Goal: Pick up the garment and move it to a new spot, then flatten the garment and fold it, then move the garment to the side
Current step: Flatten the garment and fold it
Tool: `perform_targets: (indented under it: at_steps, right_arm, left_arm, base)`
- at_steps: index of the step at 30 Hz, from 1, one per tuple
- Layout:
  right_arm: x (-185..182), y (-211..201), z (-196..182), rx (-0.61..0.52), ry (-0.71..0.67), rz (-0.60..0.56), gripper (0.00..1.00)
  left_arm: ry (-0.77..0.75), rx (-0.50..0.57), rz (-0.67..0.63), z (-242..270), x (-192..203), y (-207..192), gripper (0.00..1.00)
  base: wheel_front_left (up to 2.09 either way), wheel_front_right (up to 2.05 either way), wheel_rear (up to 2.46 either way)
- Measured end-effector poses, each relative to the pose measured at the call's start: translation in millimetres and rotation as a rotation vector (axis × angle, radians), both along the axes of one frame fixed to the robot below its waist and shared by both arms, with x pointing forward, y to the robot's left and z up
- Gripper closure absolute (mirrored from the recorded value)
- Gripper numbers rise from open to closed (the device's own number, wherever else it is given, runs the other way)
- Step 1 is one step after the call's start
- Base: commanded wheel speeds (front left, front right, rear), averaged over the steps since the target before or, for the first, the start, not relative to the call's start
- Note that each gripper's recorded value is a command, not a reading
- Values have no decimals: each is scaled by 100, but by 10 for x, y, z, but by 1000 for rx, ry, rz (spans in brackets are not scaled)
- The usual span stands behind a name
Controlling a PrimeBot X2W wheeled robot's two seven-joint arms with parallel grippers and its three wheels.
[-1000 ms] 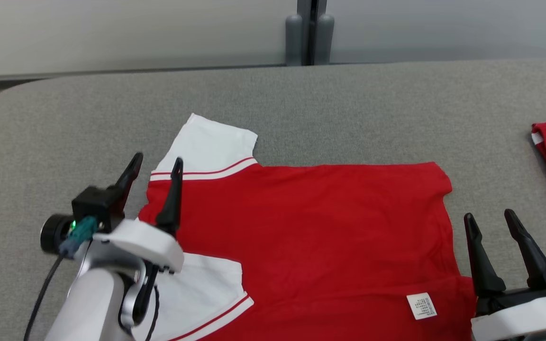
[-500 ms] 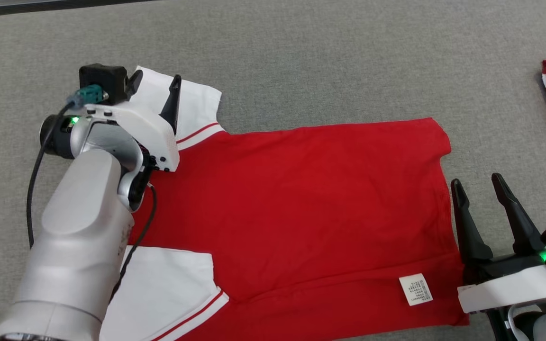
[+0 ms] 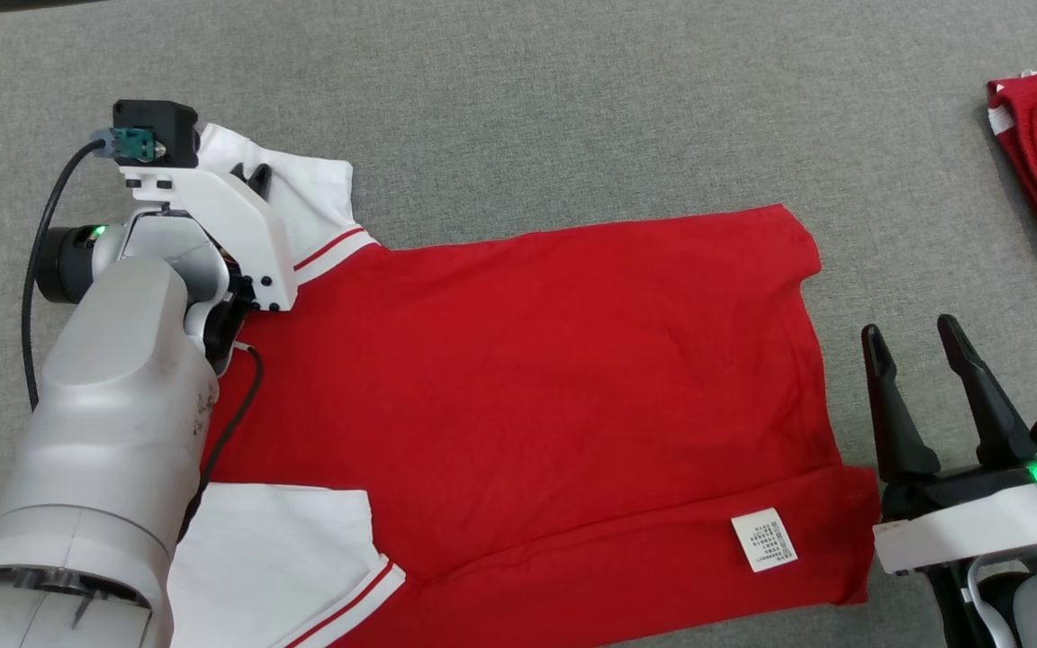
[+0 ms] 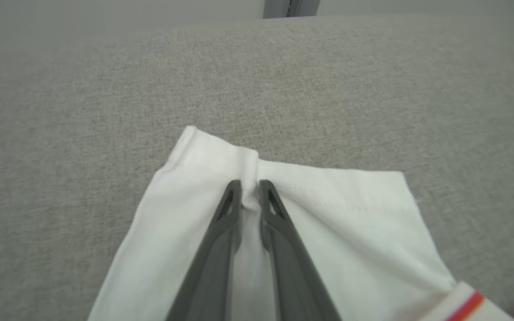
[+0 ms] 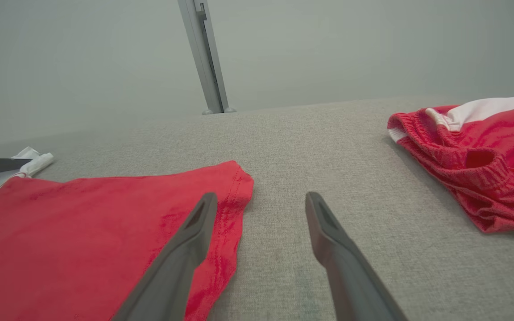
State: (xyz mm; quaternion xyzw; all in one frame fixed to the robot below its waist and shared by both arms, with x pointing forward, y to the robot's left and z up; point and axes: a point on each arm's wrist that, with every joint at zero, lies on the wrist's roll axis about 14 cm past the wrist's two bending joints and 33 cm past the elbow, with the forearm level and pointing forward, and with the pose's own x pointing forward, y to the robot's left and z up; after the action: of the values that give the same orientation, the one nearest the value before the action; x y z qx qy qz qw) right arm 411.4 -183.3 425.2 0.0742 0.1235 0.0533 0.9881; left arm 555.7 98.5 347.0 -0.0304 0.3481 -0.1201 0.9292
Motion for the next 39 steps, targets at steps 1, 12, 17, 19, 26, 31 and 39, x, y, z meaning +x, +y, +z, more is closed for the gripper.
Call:
perform_targets:
  at_steps: [1,12,17,19,26,31,39]
  right_arm:
    - [18,-20,11,-4,-5,-3,0]
    - [399,-52,42,-29,-37,54,0]
    - [723,42,-49,-27,-13,101,0]
    - [827,73,-152,-24,26,115,0]
    - [874,295,-620,-33,223,207,20]
    - [896,328,-646,-27,246,228,100]
    - [1038,232,-374,-5,119,196,100]
  left_arm:
    - [-10,0,-2,12,-3,-7,100]
    - [-172,-37,46,275,8,123,100]
    - [-217,-50,66,335,3,205,100]
    - [-228,-55,69,342,-5,222,100]
    - [-246,-60,95,350,-36,335,100]
    - [-272,-79,101,417,-31,324,100]
    - [-350,-122,114,639,22,288,100]
  base:
    - [0,0,0]
    - [0,0,0]
    - [0,0,0]
    - [0,0,0]
    - [0,0,0]
    - [0,0,0]
    - [0,0,0]
